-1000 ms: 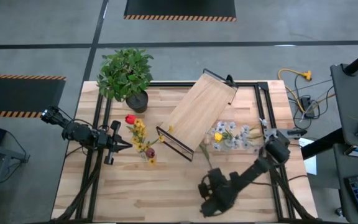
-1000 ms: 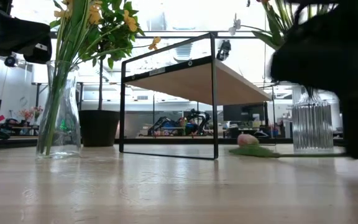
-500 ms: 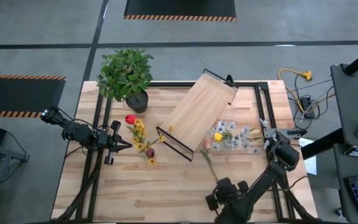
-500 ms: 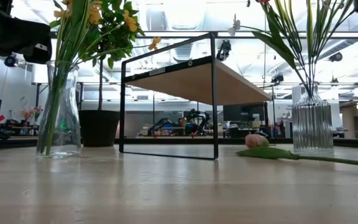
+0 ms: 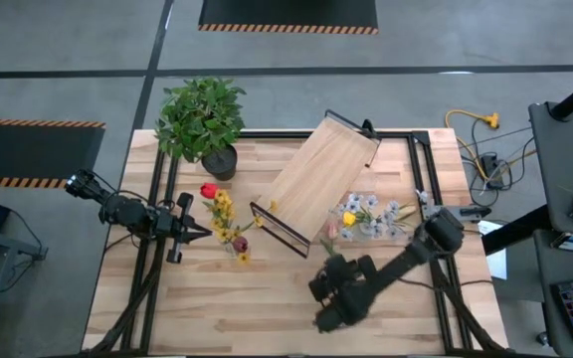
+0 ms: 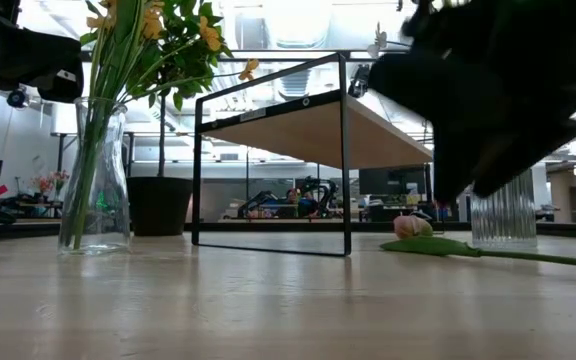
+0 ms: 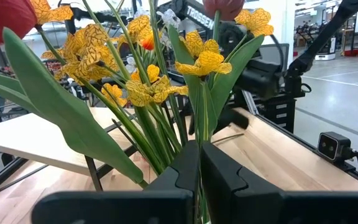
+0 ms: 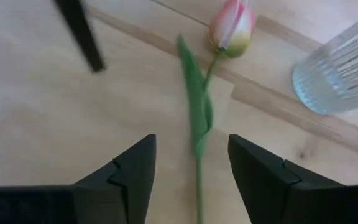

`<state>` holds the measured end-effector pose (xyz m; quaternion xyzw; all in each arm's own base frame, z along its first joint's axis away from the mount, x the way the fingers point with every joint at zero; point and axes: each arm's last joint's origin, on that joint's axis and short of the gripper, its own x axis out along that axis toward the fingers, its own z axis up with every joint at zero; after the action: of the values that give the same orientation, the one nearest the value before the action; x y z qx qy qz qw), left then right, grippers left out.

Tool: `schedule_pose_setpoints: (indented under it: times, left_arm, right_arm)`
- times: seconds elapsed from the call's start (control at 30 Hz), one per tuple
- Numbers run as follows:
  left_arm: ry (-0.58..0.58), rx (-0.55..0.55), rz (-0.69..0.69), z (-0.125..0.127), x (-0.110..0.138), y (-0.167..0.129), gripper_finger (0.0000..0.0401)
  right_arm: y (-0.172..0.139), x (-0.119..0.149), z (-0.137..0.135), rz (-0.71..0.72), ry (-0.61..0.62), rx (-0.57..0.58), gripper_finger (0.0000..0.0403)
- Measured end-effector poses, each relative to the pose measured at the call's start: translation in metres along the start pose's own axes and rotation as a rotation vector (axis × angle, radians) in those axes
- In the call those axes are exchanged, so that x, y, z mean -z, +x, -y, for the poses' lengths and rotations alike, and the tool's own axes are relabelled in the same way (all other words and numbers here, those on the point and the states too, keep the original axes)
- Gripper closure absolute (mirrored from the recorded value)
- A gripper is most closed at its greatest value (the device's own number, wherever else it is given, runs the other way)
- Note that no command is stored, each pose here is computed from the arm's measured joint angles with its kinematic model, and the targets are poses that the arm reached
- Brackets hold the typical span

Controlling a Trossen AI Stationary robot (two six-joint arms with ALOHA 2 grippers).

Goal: Pick and place flowers into a vace then onto a shelf
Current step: Put the pink flower into the right transparent vase

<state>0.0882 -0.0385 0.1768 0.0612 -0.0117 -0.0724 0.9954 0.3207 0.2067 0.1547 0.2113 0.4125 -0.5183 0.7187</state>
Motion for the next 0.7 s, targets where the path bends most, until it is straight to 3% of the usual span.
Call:
schedule_pose_setpoints:
  times: [0.3,0.7]
  left_arm:
    - [0.000,0.000,0.000,0.000,0.000,0.000,0.0401]
    - [0.000,0.000,0.000,0.000,0.000,0.000,0.0401]
  right_arm:
    - [0.014,-0.019,-0.005,-0.064,-0.047,0.032,0.0213]
    - [0.039,-0.001,0.001,-0.124,-0.044,0.019,0.0215]
